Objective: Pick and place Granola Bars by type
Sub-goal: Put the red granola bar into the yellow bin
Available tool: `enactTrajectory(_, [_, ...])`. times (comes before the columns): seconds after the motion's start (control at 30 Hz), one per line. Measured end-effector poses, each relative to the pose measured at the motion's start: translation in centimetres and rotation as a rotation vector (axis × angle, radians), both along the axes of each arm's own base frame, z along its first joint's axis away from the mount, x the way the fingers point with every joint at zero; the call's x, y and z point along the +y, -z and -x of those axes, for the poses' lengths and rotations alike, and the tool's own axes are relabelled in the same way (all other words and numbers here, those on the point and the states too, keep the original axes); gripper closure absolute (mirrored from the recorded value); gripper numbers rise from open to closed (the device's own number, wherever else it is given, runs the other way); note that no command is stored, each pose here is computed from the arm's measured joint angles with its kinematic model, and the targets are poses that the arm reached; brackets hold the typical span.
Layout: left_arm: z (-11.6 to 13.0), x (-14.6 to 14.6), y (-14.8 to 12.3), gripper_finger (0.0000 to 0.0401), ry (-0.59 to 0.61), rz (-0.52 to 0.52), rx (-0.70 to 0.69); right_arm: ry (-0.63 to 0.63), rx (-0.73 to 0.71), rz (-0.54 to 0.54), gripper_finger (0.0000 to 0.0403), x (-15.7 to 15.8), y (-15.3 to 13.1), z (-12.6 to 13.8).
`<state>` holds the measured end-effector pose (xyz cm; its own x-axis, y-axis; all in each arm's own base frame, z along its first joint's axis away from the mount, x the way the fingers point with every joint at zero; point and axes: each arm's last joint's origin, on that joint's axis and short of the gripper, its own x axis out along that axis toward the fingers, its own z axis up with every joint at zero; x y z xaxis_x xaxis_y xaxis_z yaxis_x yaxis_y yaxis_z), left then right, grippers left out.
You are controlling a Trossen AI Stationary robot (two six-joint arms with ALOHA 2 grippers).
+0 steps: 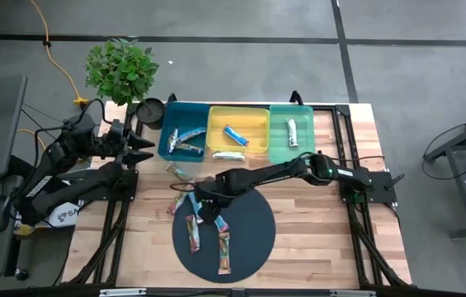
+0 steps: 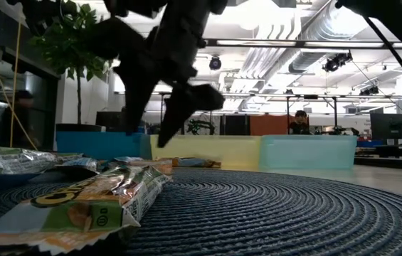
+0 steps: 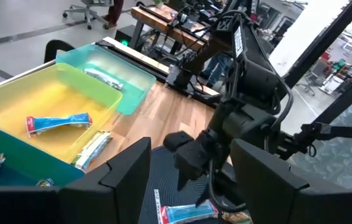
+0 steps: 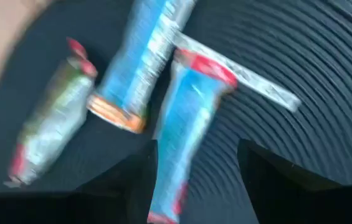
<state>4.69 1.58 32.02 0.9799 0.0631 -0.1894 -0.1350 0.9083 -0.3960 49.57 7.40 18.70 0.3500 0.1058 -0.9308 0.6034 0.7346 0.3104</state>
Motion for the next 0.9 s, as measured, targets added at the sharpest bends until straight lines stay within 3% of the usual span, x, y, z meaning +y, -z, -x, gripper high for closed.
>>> enactTrajectory(0.47, [0.0,0.0,0.0,0.0183,-0.005,-0.006,0.001,0.006,-0.051,-0.019,0.0225,0.9,-0.1,-0.3])
enactTrajectory(0.9, [0.0,0.0,0.0,0.0183,-0.007,-0.007,0.002,0.031,-0.054,0.024,0.0178,2.3,0.1,0.0])
